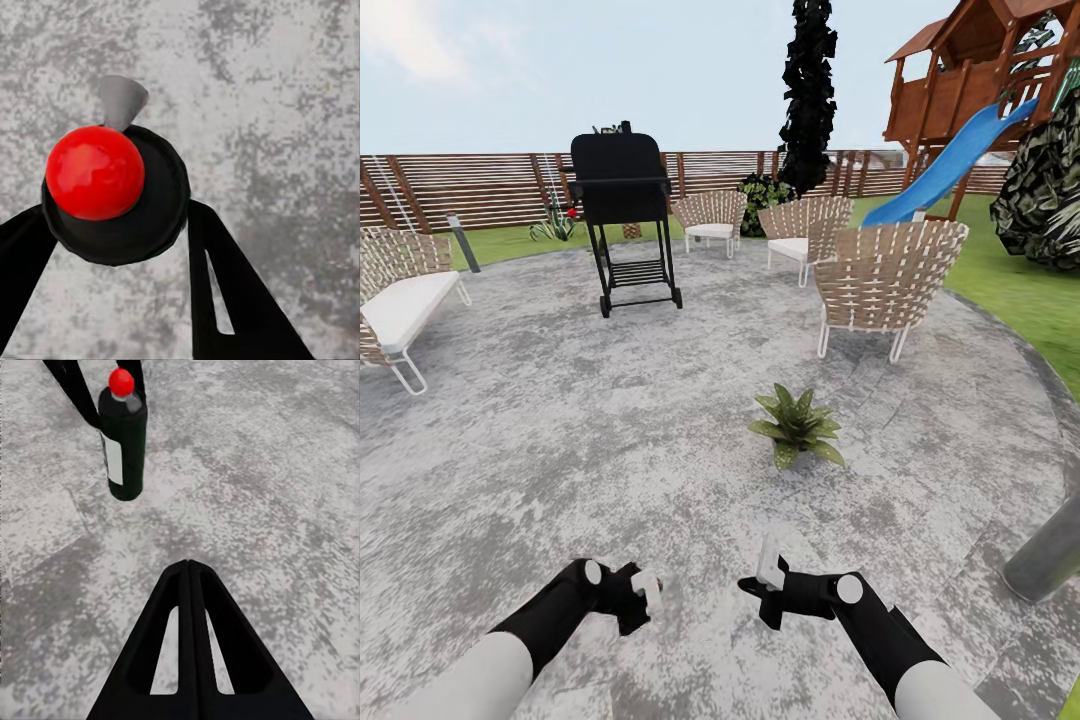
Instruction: Pick up the pesticide atomizer in the garden and spray insectifuge to fully cover both potted plants in the garden.
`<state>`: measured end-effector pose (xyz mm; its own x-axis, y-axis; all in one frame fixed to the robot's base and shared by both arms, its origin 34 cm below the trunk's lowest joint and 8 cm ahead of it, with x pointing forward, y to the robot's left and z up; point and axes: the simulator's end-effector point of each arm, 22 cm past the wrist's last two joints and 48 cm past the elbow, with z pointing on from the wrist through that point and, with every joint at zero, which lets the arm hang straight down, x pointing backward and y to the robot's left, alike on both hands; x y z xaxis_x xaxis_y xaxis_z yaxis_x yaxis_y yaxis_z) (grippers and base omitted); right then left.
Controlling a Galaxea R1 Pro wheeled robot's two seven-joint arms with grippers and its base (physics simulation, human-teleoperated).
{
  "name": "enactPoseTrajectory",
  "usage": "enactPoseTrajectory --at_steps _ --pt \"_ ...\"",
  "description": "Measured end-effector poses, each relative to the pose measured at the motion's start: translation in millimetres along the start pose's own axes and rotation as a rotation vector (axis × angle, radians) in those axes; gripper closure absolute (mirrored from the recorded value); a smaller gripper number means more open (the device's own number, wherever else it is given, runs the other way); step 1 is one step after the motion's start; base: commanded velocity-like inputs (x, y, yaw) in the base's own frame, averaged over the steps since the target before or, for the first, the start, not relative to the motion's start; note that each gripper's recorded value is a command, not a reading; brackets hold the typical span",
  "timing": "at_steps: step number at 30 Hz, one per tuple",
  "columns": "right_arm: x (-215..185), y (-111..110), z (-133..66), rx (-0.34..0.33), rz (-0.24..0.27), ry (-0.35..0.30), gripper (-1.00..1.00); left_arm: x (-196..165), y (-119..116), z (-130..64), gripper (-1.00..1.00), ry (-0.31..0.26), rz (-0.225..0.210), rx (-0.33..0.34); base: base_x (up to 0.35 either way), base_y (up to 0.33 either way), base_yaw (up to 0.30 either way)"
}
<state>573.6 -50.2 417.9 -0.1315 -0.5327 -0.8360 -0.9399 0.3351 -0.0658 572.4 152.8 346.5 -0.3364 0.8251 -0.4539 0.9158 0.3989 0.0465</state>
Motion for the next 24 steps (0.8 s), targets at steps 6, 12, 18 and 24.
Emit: enactPoseTrajectory --at_steps 6,12,18,24 --pt "2.2 -0.1 -0.8 0.000 0.000 0.004 1.00 42.8 -0.8 -5.7 1.00 0.048 -0.035 -0.004 0.000 0.000 0.000" --pt "22.4 1.4 -8.1 -0.003 0.028 0.035 -1.00 95.9 0.5 -11.9 1.00 0.110 -0.101 -0.034 0.000 0.000 0.000" --pt "48.7 3.0 -12.6 0.022 0.073 0.076 -1.00 116.6 1.5 -7.5 1.00 0.100 -0.199 -0.083 0.000 0.000 0.000" --pt "145.7 2.5 -26.0 0.287 0.236 0.253 -1.00 131.5 2.6 0.9 1.00 -0.014 -0.482 -0.196 0.000 0.000 0.000"
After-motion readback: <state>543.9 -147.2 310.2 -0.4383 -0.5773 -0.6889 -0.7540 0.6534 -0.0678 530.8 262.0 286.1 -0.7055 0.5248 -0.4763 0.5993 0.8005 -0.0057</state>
